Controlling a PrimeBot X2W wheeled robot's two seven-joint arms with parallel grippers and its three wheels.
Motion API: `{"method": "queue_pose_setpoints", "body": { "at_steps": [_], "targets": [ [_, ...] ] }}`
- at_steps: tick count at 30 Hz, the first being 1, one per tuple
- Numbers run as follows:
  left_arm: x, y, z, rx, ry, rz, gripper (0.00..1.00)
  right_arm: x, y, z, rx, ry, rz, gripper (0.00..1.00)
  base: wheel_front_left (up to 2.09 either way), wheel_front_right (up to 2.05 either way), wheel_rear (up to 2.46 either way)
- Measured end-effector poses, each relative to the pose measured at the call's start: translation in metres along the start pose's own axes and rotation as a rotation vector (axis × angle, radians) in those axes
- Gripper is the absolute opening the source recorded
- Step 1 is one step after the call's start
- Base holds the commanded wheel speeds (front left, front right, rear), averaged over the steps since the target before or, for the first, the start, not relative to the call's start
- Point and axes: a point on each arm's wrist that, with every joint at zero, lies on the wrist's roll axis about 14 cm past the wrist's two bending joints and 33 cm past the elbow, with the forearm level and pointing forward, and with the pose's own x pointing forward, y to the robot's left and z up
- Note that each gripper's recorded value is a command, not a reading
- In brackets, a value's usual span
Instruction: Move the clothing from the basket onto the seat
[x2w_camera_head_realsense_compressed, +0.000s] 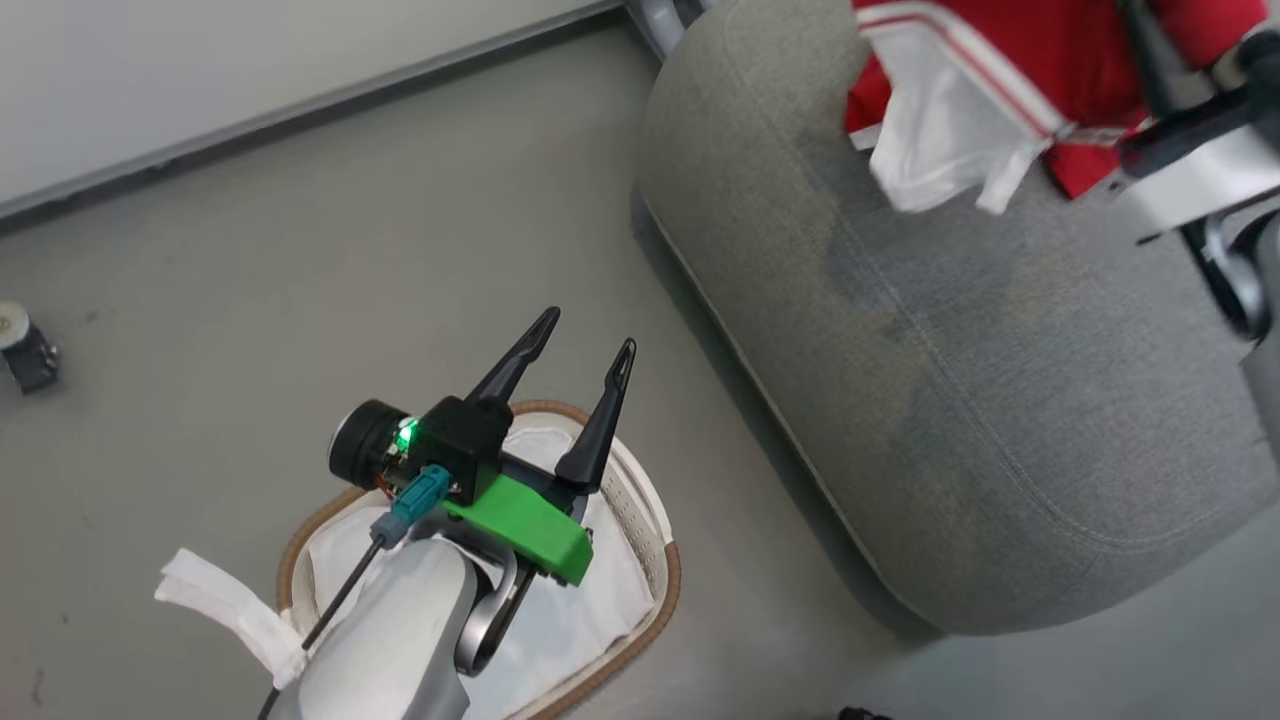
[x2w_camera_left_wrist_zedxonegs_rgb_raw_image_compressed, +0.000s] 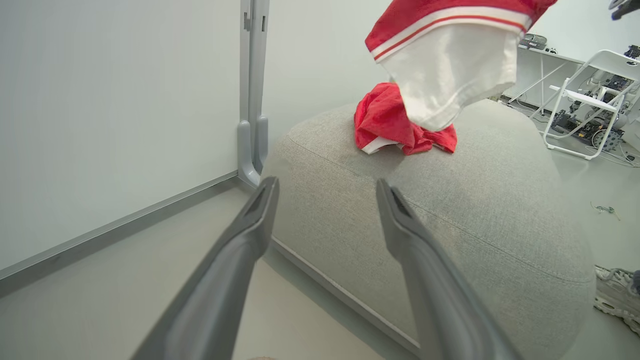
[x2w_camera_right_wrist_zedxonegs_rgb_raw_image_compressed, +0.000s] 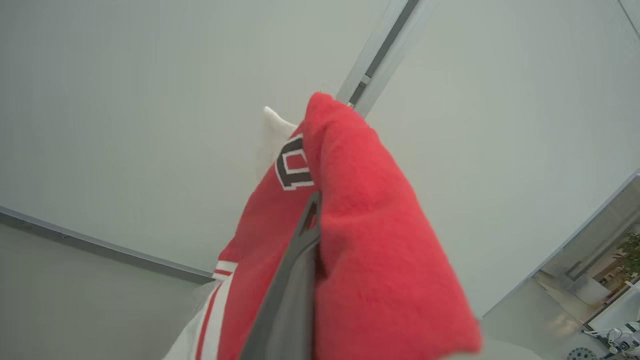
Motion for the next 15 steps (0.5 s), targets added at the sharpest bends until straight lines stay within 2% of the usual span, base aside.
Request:
{"method": "queue_pose_setpoints", "body": {
  "at_steps": [5, 8, 13, 15],
  "targets": [
    [0.004, 0.023, -0.002, -0.004, -0.025, 0.009, 1.00, 0.038, -0.038, -0.010, -0.100, 0.015, -0.074, 0.00, 0.00, 0.00, 0.00],
    [0.005, 0.037, -0.001, -0.008, -0.050, 0.017, 1.00, 0.056, -0.057, -0.025, -0.123, 0.043, -0.134, 0.00, 0.00, 0.00, 0.00],
    [0.006, 0.055, -0.003, -0.012, -0.077, 0.021, 1.00, 0.072, -0.082, -0.069, -0.136, 0.142, -0.238, 0.00, 0.00, 0.00, 0.00],
    [0.005, 0.062, -0.006, -0.016, -0.078, 0.027, 1.00, 0.074, -0.080, -0.095, -0.133, 0.202, -0.249, 0.00, 0.00, 0.00, 0.00]
  ]
}}
